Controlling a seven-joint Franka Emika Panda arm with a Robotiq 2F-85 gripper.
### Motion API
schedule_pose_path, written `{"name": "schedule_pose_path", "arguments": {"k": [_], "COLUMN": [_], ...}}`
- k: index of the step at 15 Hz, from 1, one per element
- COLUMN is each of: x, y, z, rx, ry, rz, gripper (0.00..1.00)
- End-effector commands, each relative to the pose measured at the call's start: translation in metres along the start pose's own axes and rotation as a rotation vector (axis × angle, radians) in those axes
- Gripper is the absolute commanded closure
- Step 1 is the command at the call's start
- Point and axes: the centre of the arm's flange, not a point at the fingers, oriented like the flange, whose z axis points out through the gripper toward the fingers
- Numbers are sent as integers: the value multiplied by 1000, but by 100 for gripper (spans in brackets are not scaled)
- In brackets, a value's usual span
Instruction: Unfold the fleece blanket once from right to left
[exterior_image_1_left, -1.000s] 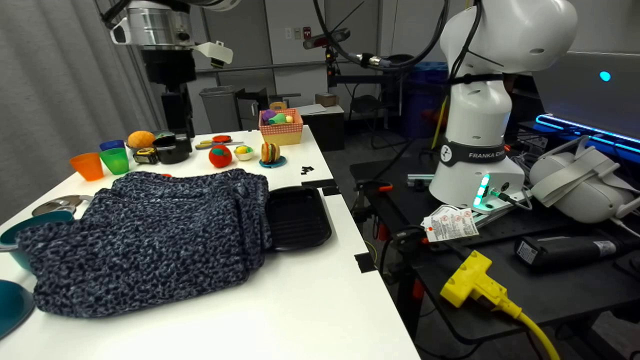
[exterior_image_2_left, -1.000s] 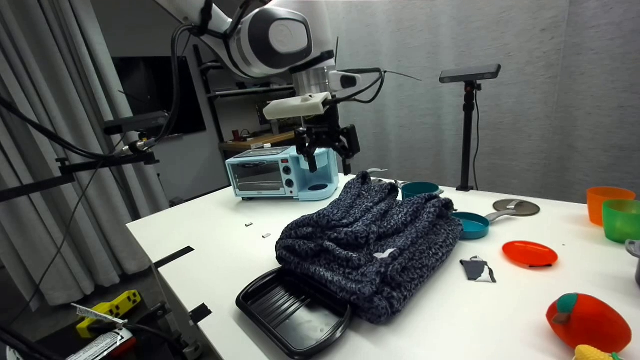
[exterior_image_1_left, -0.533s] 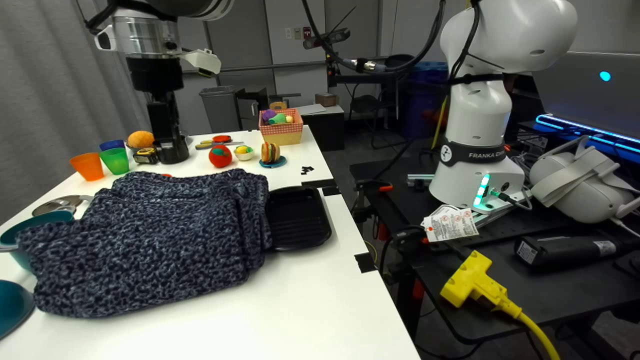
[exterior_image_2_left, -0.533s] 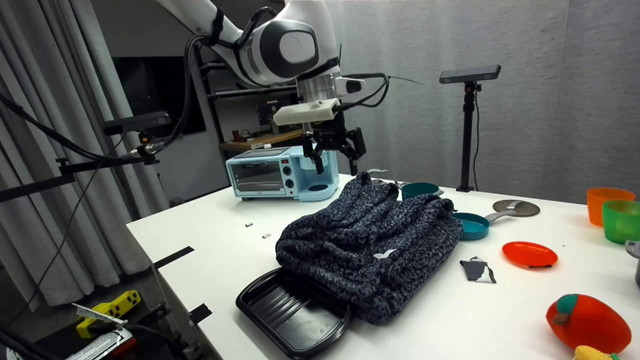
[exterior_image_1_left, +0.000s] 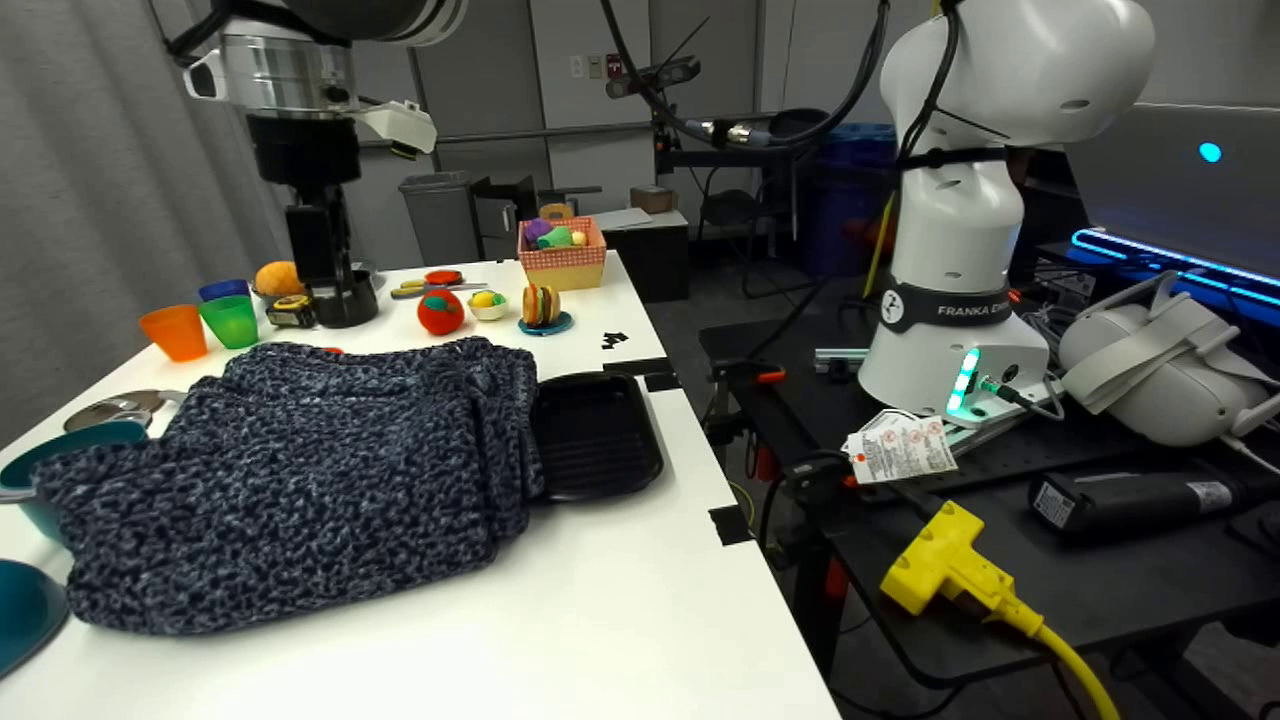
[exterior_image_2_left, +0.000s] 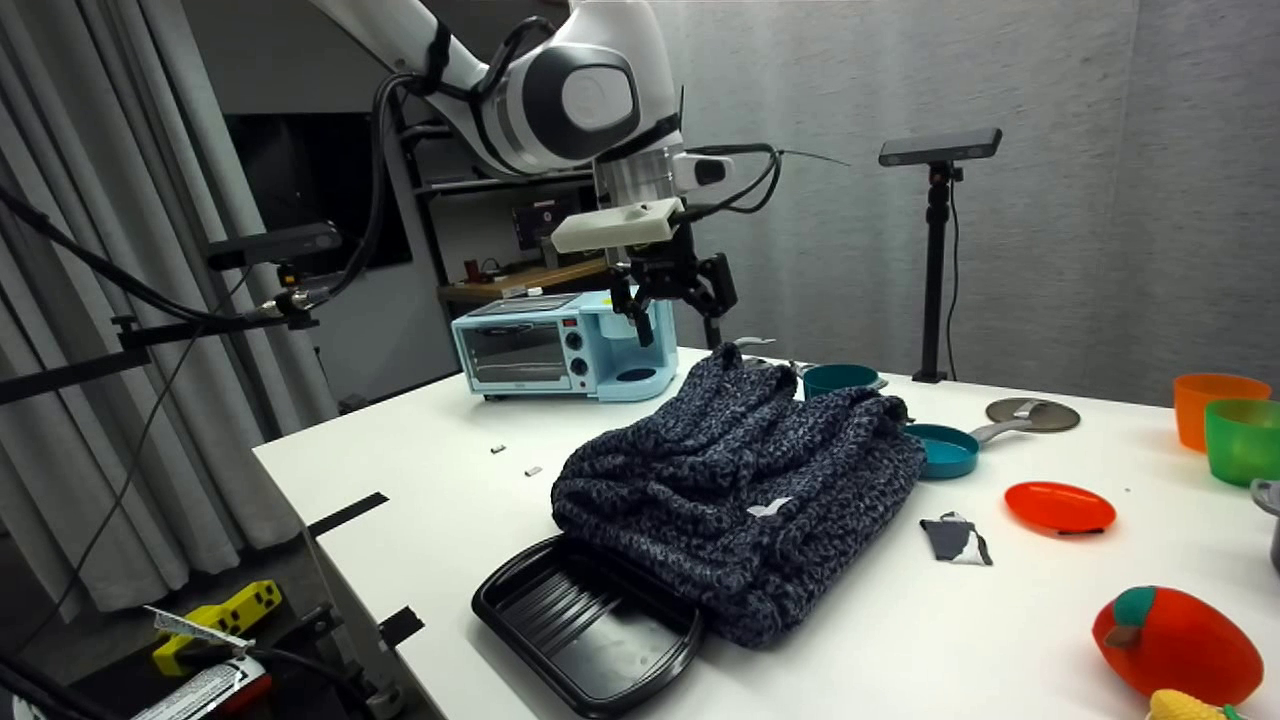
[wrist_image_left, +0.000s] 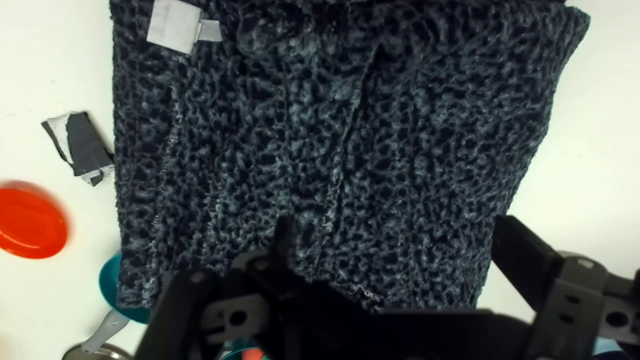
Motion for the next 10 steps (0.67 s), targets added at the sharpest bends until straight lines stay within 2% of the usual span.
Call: {"name": "schedule_pose_path", "arguments": {"k": [1, 10], "x": [0, -2], "y": [-1, -2], "z": [0, 1], "rx": [11, -11], "ry": [-5, -8], "rz": [4, 60], "gripper": [0, 0]}}
